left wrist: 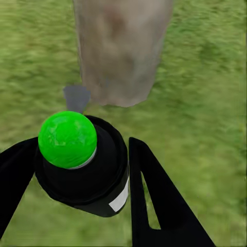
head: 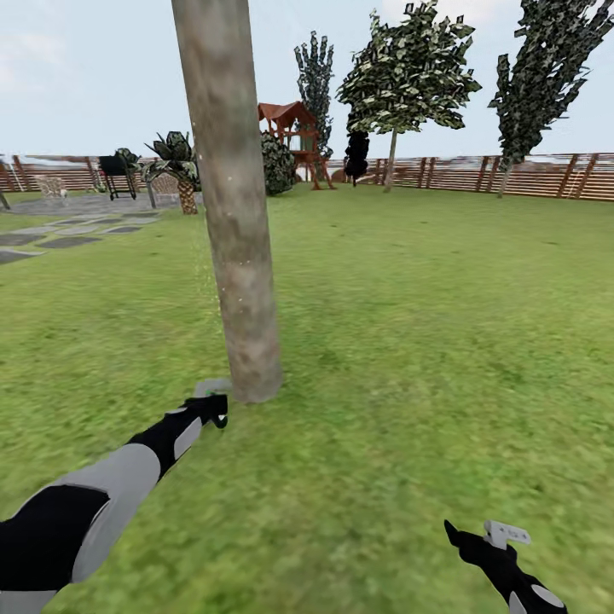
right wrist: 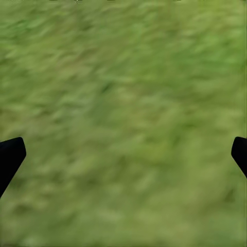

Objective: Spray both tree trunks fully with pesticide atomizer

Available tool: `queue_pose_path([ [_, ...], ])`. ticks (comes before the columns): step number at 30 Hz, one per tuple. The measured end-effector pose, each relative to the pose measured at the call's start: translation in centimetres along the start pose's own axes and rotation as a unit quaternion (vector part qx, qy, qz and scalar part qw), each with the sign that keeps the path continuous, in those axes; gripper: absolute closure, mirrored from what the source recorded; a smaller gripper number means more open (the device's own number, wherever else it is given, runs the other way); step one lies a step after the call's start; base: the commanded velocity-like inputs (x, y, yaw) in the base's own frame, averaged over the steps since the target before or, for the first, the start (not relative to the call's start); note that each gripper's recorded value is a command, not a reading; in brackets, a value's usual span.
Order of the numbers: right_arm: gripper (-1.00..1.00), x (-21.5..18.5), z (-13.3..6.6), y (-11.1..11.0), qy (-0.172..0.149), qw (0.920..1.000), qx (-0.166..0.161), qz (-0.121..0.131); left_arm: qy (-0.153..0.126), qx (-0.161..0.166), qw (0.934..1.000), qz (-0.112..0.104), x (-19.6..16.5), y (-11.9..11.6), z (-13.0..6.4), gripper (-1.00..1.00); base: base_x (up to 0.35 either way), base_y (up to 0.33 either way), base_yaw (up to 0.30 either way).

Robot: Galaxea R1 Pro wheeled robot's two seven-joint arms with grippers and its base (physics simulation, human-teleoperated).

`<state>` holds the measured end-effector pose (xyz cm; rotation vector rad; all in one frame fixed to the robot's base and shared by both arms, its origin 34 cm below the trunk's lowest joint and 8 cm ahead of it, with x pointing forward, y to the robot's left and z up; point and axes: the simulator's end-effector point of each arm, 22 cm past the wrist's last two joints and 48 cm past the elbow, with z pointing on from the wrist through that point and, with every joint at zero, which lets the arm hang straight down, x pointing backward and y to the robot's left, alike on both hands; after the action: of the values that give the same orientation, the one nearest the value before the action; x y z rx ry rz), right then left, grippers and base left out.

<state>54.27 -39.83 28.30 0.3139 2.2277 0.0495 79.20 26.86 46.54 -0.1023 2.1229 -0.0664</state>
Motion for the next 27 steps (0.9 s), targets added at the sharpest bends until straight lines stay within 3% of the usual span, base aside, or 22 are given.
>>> queue_pose_path([
  [1, -1.00, -0.1, 0.0, 0.0, -0.001, 1.0000, 0.000, 0.000, -0.013, 0.011, 0.9999, 0.000, -2.3, -1.1, -0.1, 1.00, 0.000, 0.000, 0.000],
  [4, -1.00, -0.1, 0.0, 0.0, -0.001, 1.0000, 0.000, 0.000, 0.017, 0.035, 0.9992, 0.005, -5.0, -3.6, -0.8, 1.00, 0.000, 0.000, 0.000],
  [6, -1.00, -0.2, 0.0, 0.0, -0.002, 1.0000, 0.000, -0.001, 0.021, 0.049, 0.9985, 0.011, -7.5, -5.1, -1.7, 1.00, 0.000, 0.000, 0.000],
  [9, -1.00, -0.1, 0.0, 0.0, -0.002, 1.0000, 0.000, -0.001, 0.016, 0.049, 0.9983, 0.027, -9.2, -5.4, -2.3, 1.00, 0.000, 0.000, 0.000],
  [11, -1.00, -0.1, 0.0, 0.0, -0.001, 1.0000, 0.000, -0.001, 0.008, 0.017, 0.9985, 0.052, -11.3, -4.2, -2.5, 1.00, 0.000, 0.000, 0.000],
  [13, -1.00, -0.2, 0.0, -0.1, -0.002, 1.0000, 0.000, -0.001, 0.031, -0.009, 0.9976, 0.061, -11.9, -3.1, -2.8, 1.00, 0.000, 0.000, 0.000],
  [14, -1.00, -0.2, 0.0, -0.1, -0.002, 1.0000, 0.000, -0.001, 0.041, -0.014, 0.9970, 0.063, -12.1, -2.9, -3.0, 1.00, 0.000, 0.000, 0.000],
  [17, -1.00, -0.2, 0.0, -0.1, -0.002, 1.0000, 0.000, -0.001, 0.027, -0.015, 0.9972, 0.067, -14.5, -3.3, -3.9, 1.00, 0.000, 0.000, 0.000],
  [21, -1.00, -0.2, 0.0, -0.1, -0.002, 1.0000, 0.000, -0.001, 0.043, -0.021, 0.9963, 0.072, -14.3, -2.9, -4.2, 1.00, 0.000, 0.000, 0.000],
  [25, -1.00, -0.2, 0.0, -0.1, -0.002, 1.0000, 0.000, -0.001, 0.040, -0.092, 0.9904, 0.095, -14.7, 0.0, -4.6, 1.00, 0.000, 0.000, 0.000],
  [27, -1.00, -0.2, 0.0, -0.1, -0.002, 1.0000, 0.000, -0.001, 0.039, -0.102, 0.9888, 0.102, -14.8, 0.4, -4.7, 1.00, 0.000, 0.000, 0.000],
])
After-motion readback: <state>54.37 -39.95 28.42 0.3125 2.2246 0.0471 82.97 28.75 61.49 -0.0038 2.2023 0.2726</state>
